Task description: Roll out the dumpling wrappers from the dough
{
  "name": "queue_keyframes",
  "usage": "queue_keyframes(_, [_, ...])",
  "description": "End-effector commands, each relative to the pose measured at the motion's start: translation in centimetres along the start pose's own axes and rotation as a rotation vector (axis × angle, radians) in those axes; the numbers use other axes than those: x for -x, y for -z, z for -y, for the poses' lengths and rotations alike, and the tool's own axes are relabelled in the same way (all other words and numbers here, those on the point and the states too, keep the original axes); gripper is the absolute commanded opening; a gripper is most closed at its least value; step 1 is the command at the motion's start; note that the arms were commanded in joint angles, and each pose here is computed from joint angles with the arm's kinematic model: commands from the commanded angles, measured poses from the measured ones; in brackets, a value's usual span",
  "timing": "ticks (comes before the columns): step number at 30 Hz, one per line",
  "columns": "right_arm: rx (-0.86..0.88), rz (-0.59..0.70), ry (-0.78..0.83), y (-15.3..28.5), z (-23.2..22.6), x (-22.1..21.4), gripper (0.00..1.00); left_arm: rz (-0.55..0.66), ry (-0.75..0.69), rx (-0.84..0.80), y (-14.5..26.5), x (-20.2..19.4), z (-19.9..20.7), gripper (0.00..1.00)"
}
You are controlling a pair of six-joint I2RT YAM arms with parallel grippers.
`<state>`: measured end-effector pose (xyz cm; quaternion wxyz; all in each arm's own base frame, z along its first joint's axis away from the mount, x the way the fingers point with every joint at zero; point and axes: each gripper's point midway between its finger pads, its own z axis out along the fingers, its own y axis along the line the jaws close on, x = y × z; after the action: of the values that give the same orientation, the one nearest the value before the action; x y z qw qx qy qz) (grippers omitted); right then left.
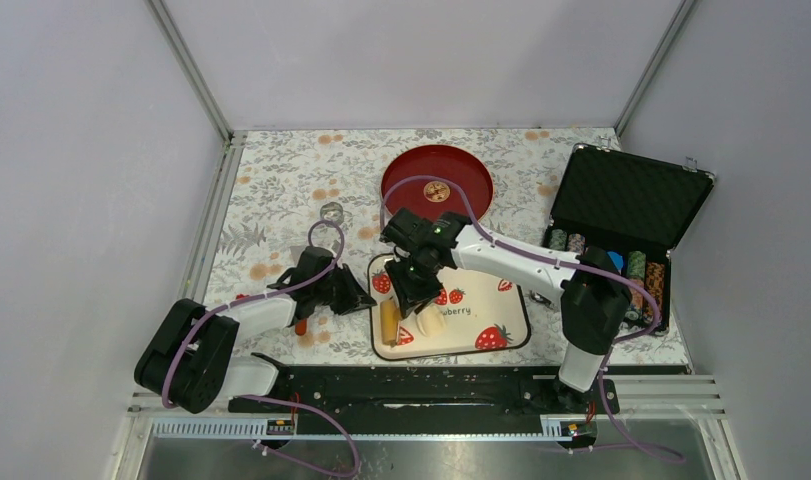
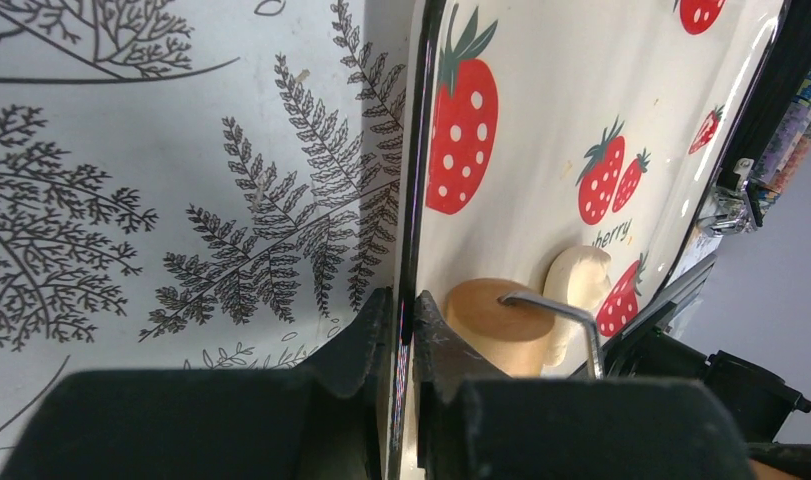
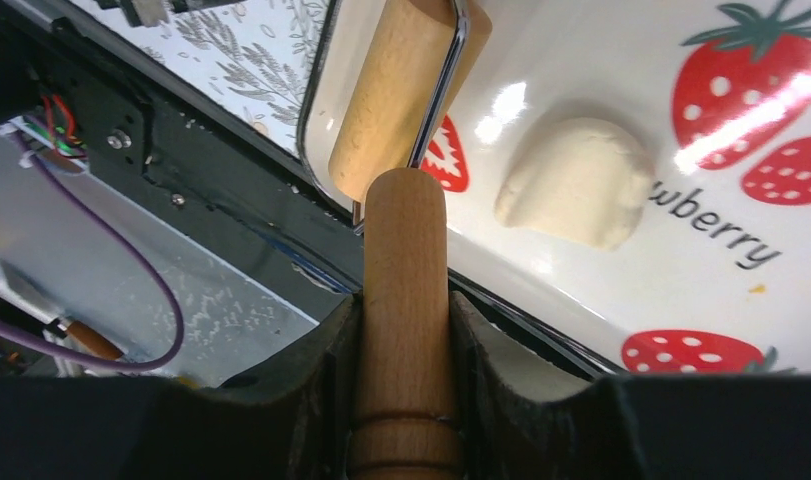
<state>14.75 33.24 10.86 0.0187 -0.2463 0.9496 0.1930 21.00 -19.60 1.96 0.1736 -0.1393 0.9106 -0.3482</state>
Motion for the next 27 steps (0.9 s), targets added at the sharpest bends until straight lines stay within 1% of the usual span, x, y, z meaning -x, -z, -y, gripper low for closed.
queue_keyframes(1, [-0.077,0.052,0.029,3.2,1.1,0.8,0.0,0.011,0.004,-0.054,0.0,0.3,1.1,0.0])
queue_keyframes(5, [-0.077,0.11,0.022,5.8,1.7,1.4,0.0,0.012,0.003,-0.056,0.0,0.3,1.2,0.0])
queue_keyframes(8, [-0.088,0.134,0.017,7.4,2.8,1.4,0.0,0.012,0.004,-0.057,0.0,0.3,1.2,0.0])
queue_keyframes(12, [-0.108,0.14,0.019,8.4,4.1,1.1,0.0,0.013,0.006,-0.055,0.0,0.3,1.1,0.0])
queue_keyframes(16, [-0.145,0.123,0.028,8.4,5.3,0.4,0.0,0.012,0.006,-0.058,0.0,0.3,1.1,0.0])
queue_keyframes(20, [-0.173,0.082,0.037,7.6,6.3,-0.4,0.0,0.014,0.006,-0.059,0.0,0.4,1.2,0.0])
queue_keyframes(27, [-0.168,0.009,0.092,6.6,6.7,-1.2,0.0,0.014,0.006,-0.061,0.0,0.4,1.2,0.0])
